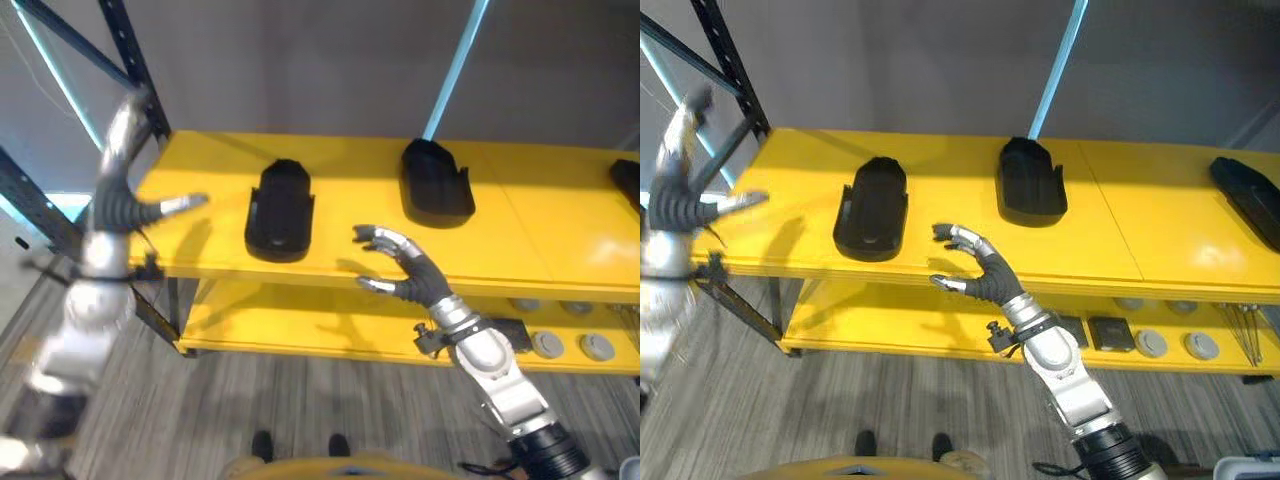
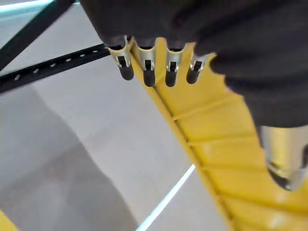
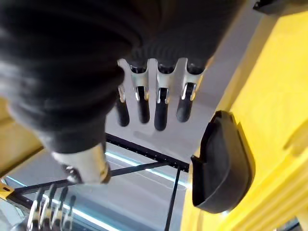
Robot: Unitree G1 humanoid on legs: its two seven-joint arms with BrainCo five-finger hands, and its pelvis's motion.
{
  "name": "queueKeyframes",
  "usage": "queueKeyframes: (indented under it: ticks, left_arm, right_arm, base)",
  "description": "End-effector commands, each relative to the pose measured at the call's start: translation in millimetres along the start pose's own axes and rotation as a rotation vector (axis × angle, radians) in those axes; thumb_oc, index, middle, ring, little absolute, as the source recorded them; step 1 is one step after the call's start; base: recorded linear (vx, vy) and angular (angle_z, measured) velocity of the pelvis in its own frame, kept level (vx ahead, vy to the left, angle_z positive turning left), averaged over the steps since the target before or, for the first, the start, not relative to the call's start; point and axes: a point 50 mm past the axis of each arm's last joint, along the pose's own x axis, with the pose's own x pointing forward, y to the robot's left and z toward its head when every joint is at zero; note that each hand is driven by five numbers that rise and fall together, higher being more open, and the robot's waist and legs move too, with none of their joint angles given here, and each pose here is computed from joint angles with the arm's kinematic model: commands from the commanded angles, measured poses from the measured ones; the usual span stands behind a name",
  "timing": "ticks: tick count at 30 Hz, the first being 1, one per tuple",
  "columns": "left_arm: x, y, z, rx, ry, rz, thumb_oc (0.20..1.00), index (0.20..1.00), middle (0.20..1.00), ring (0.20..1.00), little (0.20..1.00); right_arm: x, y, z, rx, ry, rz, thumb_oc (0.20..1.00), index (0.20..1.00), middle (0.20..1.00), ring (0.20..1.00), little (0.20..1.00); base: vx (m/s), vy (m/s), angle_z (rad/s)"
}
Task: Move parts from the plastic box to the shelf.
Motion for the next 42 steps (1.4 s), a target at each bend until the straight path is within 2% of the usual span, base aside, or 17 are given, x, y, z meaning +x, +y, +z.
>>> queueKeyframes:
  ticks: [1, 4, 8, 17, 24, 32, 35, 36, 42]
  left_arm:
    - [-2.5, -10.3, -1.0, -0.23, 0.003, -0.064, 1.0, 1.0, 1.0, 1.0, 1.0]
    - [-20.1, -22.6, -10.9, -0.321, 0.098, -0.053, 1.0, 1.0, 1.0, 1.0, 1.0]
    - [-39.8, -29.2, -21.3, -0.338, 0.21, -0.053, 1.0, 1.0, 1.0, 1.0, 1.0]
    - [-29.6, -21.2, -24.4, -0.158, 0.179, -0.127, 1.0, 1.0, 1.0, 1.0, 1.0]
    - [-29.6, -30.0, -22.8, -0.218, 0.184, -0.145, 1.0, 1.0, 1.0, 1.0, 1.0]
    - [-34.7, -34.1, -26.5, -0.251, 0.224, -0.159, 1.0, 1.0, 1.0, 1.0, 1.0]
    - [-33.9, -35.8, -27.5, -0.274, 0.23, -0.145, 1.0, 1.0, 1.0, 1.0, 1.0]
    - [-32.8, -37.8, -26.7, -0.294, 0.227, -0.146, 1.0, 1.0, 1.0, 1.0, 1.0]
    - [-32.1, -40.0, -27.6, -0.312, 0.238, -0.165, 1.0, 1.0, 1.0, 1.0, 1.0]
  right_arm:
    - [10.1, 11.5, -0.2, 0.096, -0.045, 0.026, 0.2, 0.2, 0.2, 0.2, 0.2]
    - [12.9, 15.8, -7.4, 0.133, -0.02, 0.021, 0.2, 0.2, 0.2, 0.2, 0.2]
    - [27.8, 12.8, -5.6, 0.136, -0.046, -0.017, 0.2, 0.2, 0.2, 0.2, 0.2]
    - [55.2, 23.1, 3.8, 0.165, -0.11, 0.023, 0.2, 0.2, 0.2, 0.2, 0.2]
    - [75.4, 27.9, 2.0, 0.212, -0.111, 0.003, 0.2, 0.2, 0.2, 0.2, 0.2]
    - [72.4, 36.2, -0.8, 0.235, -0.093, 0.023, 0.2, 0.2, 0.2, 0.2, 0.2]
    - [81.4, 36.5, -1.3, 0.205, -0.092, 0.009, 0.2, 0.2, 0.2, 0.2, 0.2]
    - [92.2, 30.2, -0.5, 0.14, -0.092, -0.026, 0.2, 0.2, 0.2, 0.2, 0.2]
    - [110.1, 11.8, 0.2, 0.035, -0.083, -0.119, 0.2, 0.2, 0.2, 0.2, 0.2]
  base:
    - [-0.03, 0.062, 0.16]
    - [-0.02, 0.02, 0.08]
    - [0.01, -0.024, 0.16]
    - [0.01, -0.012, 0.36]
    - [-0.04, -0.01, 0.13]
    - [0.0, 0.001, 0.02]
    - [-0.01, -0.001, 0.02]
    - [-0.03, -0.001, 0.1]
    - [-0.01, 0.0, 0.05]
